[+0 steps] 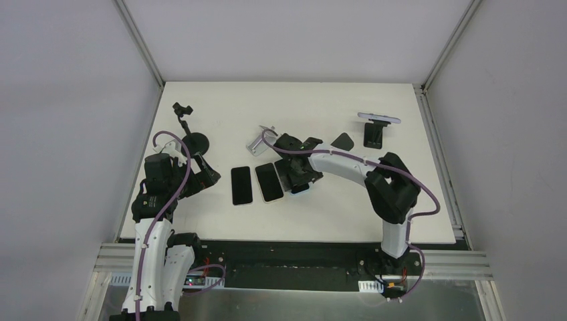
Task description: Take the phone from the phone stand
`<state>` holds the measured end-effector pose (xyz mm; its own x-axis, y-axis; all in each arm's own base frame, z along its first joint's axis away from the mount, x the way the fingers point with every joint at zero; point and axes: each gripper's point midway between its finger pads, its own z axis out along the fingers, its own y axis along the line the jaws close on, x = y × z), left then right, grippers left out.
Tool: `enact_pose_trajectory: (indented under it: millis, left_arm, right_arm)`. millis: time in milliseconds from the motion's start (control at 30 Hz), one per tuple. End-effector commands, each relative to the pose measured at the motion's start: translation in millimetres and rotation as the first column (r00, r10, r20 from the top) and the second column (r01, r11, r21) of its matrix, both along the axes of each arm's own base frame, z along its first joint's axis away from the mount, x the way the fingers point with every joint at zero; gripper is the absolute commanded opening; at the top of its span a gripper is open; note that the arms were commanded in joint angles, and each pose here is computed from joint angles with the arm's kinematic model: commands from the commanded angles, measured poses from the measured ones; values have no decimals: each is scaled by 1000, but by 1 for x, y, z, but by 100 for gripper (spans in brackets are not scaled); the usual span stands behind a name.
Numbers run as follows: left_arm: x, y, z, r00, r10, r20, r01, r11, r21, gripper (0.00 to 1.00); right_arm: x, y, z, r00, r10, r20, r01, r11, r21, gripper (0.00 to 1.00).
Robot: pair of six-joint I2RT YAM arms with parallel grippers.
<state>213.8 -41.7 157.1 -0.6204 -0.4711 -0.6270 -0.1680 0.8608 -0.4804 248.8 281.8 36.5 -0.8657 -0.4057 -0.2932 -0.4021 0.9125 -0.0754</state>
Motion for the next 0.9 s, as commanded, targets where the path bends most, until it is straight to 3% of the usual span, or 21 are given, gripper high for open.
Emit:
enact_pose_trajectory:
  millis: [0, 300, 467, 633, 867]
  left_arm:
    - [1, 0, 6, 1000, 6, 11, -6, 1000, 3, 100]
    - [1, 1, 7, 1000, 9, 16, -9, 1000, 3, 100]
    - [1, 1, 7, 1000, 8, 20, -8, 1000, 3, 100]
    - [1, 0, 8, 1000, 3, 22, -3, 1000, -1, 100]
    - [0, -1, 8, 1000, 0, 21, 0, 1000, -4, 100]
  right_arm:
    - [13, -18, 64, 992, -51, 118, 43, 997, 66, 88]
    - [35, -60, 167, 933, -252, 256, 179, 945, 275, 88]
    - [51, -107, 215, 832, -476, 283, 332, 838, 434, 88]
    - [70, -178, 244, 634, -740, 226, 528, 628, 572, 88]
    - [94, -271, 248, 235, -971, -54, 696, 130, 706, 88]
